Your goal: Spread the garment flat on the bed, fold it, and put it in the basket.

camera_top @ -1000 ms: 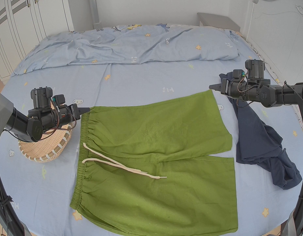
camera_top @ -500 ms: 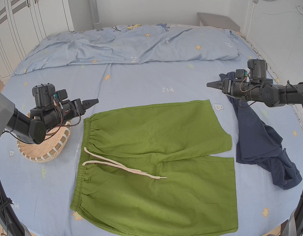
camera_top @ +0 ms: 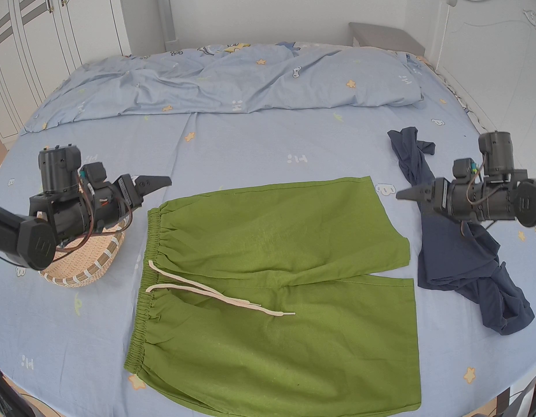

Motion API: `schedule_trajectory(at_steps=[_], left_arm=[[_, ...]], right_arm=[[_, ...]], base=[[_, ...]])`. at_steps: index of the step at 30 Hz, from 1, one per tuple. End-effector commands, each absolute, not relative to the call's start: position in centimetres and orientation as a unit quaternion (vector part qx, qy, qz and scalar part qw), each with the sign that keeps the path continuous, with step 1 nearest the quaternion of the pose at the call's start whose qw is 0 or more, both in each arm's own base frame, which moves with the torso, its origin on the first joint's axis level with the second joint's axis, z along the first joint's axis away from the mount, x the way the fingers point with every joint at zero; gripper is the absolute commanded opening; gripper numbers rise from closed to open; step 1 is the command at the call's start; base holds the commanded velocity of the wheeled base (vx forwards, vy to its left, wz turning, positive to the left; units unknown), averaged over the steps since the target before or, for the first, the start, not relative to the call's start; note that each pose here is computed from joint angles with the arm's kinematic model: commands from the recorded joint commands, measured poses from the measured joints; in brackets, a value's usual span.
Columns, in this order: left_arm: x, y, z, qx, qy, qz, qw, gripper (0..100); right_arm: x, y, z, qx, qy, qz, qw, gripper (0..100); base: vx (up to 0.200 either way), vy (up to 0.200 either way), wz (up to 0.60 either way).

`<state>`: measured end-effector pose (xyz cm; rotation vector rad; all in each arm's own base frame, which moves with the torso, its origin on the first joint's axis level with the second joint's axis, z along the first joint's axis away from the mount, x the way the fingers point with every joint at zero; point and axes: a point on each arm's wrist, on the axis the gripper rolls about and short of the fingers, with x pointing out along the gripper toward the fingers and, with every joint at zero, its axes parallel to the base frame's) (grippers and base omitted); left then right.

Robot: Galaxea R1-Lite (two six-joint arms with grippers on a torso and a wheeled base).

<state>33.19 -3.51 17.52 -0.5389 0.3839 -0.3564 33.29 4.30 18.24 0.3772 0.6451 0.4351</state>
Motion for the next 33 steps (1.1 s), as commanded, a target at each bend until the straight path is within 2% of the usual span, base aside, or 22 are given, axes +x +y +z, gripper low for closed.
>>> schedule_trajectory(at_steps=[1,7,11,14,19,22,33], left_arm=[[22.5,-2.5,13.6,-0.354,0.317,-0.158,0.865,100],[17.9,-0.8,10.2,-0.394,0.379,-0.163,0.822,100],[16.3,-0.2,9.0,-0.411,0.399,-0.178,0.8,100],[15.3,-0.2,8.1,-0.389,0.414,-0.193,0.8,100],[14.3,0.0,6.9,-0.328,0.421,-0.211,0.819,100],[14.3,0.4,6.7,-0.328,0.419,-0.203,0.822,100],[14.5,0.3,5.4,-0.338,0.46,-0.194,0.797,100]], right_arm=[[21.8,3.2,15.3,0.197,0.362,0.2,0.889,100],[19.9,3.1,13.1,0.199,0.383,0.198,0.88,100],[20.0,3.2,13.2,0.197,0.378,0.2,0.882,100],[20.1,3.2,13.1,0.197,0.381,0.2,0.881,100],[20.3,3.2,12.7,0.197,0.389,0.199,0.878,100],[20.5,3.3,12.5,0.197,0.393,0.197,0.876,100],[20.9,3.3,12.1,0.197,0.402,0.194,0.873,100]], base=[[0.0,0.0,0.0],[0.0,0.0,0.0],[0.0,0.0,0.0],[0.0,0.0,0.0],[0.0,0.0,0.0],[0.0,0.0,0.0],[0.0,0.0,0.0]])
